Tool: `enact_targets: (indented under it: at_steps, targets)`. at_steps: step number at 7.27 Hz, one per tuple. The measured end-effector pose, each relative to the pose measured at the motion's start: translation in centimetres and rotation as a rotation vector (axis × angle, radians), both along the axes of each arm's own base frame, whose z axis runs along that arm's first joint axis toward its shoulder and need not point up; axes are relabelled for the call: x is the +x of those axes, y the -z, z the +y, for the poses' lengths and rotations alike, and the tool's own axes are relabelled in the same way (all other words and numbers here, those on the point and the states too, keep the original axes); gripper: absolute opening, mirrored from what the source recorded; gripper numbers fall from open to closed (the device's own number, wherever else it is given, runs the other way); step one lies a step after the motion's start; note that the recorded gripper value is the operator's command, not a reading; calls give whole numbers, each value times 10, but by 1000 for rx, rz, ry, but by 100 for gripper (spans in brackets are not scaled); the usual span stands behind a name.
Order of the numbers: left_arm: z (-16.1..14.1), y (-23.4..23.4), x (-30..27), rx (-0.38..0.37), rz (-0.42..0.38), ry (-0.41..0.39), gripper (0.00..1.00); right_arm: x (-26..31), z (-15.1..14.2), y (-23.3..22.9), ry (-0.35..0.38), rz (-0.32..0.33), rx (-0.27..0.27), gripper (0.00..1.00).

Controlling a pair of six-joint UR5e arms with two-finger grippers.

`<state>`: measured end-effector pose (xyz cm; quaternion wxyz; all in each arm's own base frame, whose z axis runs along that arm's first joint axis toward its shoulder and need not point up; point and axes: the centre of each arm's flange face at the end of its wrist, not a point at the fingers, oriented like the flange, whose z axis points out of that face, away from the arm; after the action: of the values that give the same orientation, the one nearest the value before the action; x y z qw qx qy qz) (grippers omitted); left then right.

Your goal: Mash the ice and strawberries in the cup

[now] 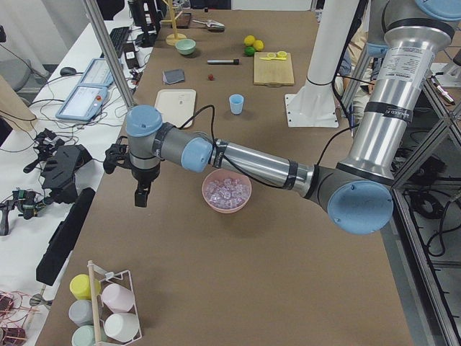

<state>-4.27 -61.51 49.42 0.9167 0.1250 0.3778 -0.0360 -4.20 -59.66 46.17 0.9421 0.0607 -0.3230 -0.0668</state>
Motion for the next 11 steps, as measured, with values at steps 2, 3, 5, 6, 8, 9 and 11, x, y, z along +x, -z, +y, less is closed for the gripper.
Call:
enact_targets:
  at_steps: [2, 3, 5, 6, 8, 9, 11]
  targets:
    - [3, 17, 29, 95, 41, -60, 98, -2, 1, 1, 2, -1, 1, 100]
    - [5, 22, 62, 159, 50, -118, 98, -2, 1, 2, -2, -1, 0, 100]
    - [17, 34, 150, 296, 77, -267, 98, -2, 1, 2, -28, -3, -20, 100]
    - [30, 34, 184, 364, 89, -344, 98, -2, 2, 1, -42, -3, -32, 100]
    - [55, 25, 215, 516, 72, -504, 97, -2, 3, -4, -98, -4, -85, 100]
    - [66, 24, 218, 578, 64, -565, 97, -3, 4, -4, -136, -8, -116, 100]
    - [97, 12, 223, 636, 62, -655, 97, -15, 6, -5, -173, -9, -162, 100]
